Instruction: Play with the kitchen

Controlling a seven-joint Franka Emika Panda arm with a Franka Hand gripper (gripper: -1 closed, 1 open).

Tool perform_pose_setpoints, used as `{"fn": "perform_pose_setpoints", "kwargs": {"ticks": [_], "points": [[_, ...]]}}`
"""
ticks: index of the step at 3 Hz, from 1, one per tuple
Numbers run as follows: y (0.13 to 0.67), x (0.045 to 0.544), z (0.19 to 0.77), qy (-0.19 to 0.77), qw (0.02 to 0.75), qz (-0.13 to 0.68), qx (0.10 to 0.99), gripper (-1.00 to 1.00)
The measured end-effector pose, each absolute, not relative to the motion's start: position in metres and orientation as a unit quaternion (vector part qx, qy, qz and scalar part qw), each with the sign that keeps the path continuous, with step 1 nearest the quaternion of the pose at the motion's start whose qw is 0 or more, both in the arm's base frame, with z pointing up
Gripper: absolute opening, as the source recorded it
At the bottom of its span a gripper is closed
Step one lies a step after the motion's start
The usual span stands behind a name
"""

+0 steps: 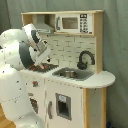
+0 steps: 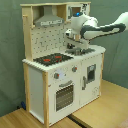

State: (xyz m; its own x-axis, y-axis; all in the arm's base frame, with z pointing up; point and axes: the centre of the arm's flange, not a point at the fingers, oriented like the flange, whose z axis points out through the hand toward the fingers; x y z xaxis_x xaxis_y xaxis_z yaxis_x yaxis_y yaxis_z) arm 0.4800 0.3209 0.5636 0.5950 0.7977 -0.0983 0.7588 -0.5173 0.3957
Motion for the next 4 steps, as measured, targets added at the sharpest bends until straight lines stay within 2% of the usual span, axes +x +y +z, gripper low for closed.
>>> {"fn": "perform_pose_setpoints", "kwargs": {"ticks": [4], "points": [[0.436,0.377,0.576,0.514,0.382,0.050,0.767,1.00]]}}
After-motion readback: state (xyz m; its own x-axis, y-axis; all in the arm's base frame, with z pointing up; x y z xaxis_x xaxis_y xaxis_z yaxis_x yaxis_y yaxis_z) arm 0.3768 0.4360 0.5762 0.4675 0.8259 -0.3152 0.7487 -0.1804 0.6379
